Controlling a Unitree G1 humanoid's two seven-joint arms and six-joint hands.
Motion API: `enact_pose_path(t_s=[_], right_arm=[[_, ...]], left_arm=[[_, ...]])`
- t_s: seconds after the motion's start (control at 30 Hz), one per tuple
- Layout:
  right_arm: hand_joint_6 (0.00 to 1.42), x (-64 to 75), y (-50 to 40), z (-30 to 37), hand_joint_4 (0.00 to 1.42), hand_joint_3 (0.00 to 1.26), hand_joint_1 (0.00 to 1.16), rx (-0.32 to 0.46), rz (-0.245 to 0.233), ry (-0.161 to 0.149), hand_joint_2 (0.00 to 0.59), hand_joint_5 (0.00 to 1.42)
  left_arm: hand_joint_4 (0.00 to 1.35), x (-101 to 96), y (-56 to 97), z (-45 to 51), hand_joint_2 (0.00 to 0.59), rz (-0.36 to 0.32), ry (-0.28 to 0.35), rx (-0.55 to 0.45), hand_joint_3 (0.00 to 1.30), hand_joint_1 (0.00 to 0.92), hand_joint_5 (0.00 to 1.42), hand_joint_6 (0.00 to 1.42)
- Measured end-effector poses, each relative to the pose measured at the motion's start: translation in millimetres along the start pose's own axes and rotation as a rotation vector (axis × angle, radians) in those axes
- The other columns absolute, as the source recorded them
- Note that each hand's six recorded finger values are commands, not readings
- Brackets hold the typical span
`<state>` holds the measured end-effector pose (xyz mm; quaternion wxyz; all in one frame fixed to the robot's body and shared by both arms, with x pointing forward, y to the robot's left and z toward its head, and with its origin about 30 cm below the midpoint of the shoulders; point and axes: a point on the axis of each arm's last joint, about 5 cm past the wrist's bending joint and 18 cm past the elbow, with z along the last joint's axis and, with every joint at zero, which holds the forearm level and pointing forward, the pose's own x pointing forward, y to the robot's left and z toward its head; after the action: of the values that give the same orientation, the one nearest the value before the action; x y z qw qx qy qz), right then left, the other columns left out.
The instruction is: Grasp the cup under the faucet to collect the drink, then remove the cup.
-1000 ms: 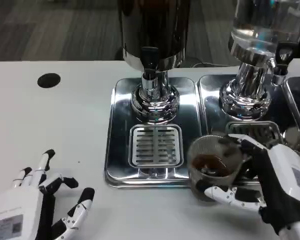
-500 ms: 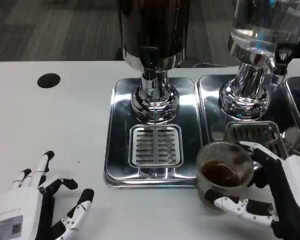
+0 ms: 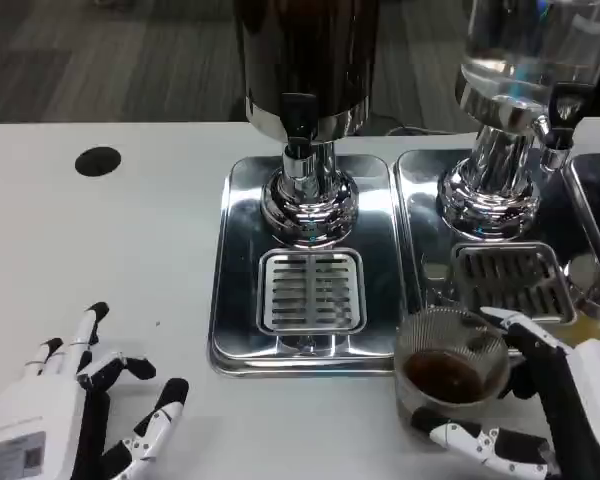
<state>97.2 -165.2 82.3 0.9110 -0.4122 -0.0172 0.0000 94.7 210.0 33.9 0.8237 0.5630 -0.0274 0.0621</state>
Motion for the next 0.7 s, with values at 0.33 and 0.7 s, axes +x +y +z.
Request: enact_pose_path(t_s=[0.33, 0.7], right_arm=[[0.61, -0.8, 9.0, -5.6, 0.71, 0.61, 0.78, -0.02, 0.014, 0.008, 0.202, 0.63], [0.54, -0.4, 10.8, -4.5, 0.44, 0.32, 0.75, -0.021, 0.018, -0.002, 0.196, 0.46]], left_arm=[[0.05, -6.3, 0.6, -0.8, 0.217, -0.01, 0.012, 0.0, 0.59, 0.0, 0.2, 0.15], [0.06, -8.8, 1.3, -1.5, 0.215, -0.012, 0.018, 0.002, 0.61, 0.0, 0.2, 0.15]])
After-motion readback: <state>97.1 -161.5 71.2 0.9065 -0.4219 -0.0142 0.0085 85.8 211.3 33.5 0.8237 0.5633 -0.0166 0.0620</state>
